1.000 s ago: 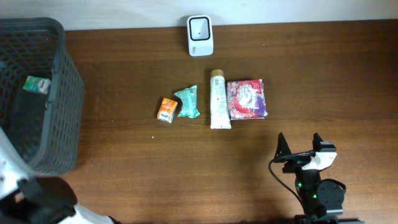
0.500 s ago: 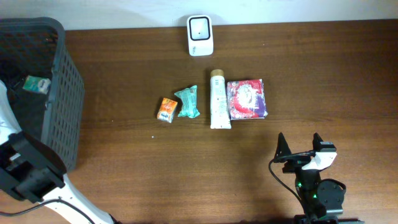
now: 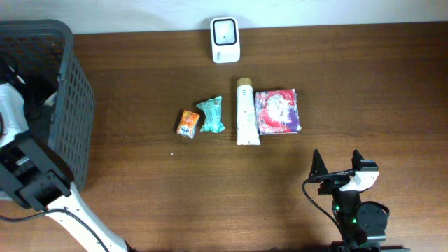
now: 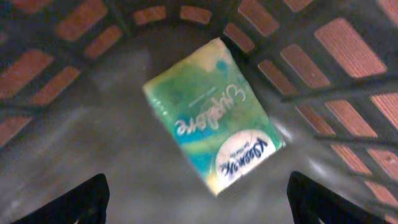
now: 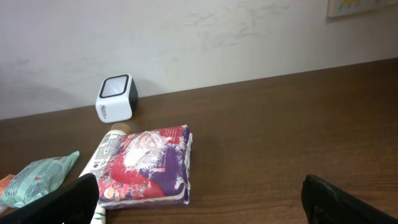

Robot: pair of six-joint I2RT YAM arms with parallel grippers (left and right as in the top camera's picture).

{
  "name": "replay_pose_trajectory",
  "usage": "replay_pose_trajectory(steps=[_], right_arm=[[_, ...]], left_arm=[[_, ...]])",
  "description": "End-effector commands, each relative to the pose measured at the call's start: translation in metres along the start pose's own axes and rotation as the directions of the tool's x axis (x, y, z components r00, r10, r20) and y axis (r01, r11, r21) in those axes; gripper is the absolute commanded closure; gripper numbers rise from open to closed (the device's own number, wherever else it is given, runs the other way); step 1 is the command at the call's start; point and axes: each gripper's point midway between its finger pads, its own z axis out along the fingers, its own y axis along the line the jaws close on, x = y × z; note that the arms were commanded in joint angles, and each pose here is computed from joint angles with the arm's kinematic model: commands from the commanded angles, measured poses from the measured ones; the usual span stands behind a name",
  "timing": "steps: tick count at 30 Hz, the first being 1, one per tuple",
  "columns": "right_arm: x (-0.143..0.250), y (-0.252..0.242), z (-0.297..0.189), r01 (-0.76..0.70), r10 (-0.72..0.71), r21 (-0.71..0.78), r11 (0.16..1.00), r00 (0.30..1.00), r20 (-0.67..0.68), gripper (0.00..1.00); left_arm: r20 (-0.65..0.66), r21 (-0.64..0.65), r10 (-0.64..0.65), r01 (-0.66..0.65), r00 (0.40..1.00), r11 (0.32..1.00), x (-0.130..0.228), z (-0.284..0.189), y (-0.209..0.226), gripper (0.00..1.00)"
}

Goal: Scan the item barcode
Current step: 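Move the left gripper back into the basket toward the green-white box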

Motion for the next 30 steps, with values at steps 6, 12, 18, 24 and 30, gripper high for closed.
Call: replay_pose_trajectory(steps=[6,12,18,24,30], right_arm=[[0.002,-0.004,0.0,-0.004,0.004,0.017,1.0,1.0,-0.001,0.01],[0.002,-0.004,0.0,-0.004,0.004,0.017,1.0,1.0,-0.001,0.01],[0.002,-0.004,0.0,-0.004,0.004,0.016,1.0,1.0,-0.002,0.01],[0.002,-0.004,0.0,-0.004,0.004,0.016,1.0,1.0,-0.002,0.02],[0.002,-0.004,0.0,-0.004,0.004,0.017,1.0,1.0,-0.001,0.01]], left_arm=[[0.023,0.027,0.038,-0.039,0.999,0.999,-0.001,0.02,-0.016,0.27],[-0.032,-0.023,0.034,-0.034,0.999,0.999,0.016,0.044,-0.003,0.5],[-0.014,-0.024,0.023,-0.023,1.0,0.999,0.006,0.02,0.002,1.0],[0.137,0.012,0.023,-0.025,0.99,1.0,-0.034,-0.067,-0.01,1.0],[0.098,0.002,0.024,-0.024,0.995,1.0,-0.022,-0.062,-0.007,0.42]])
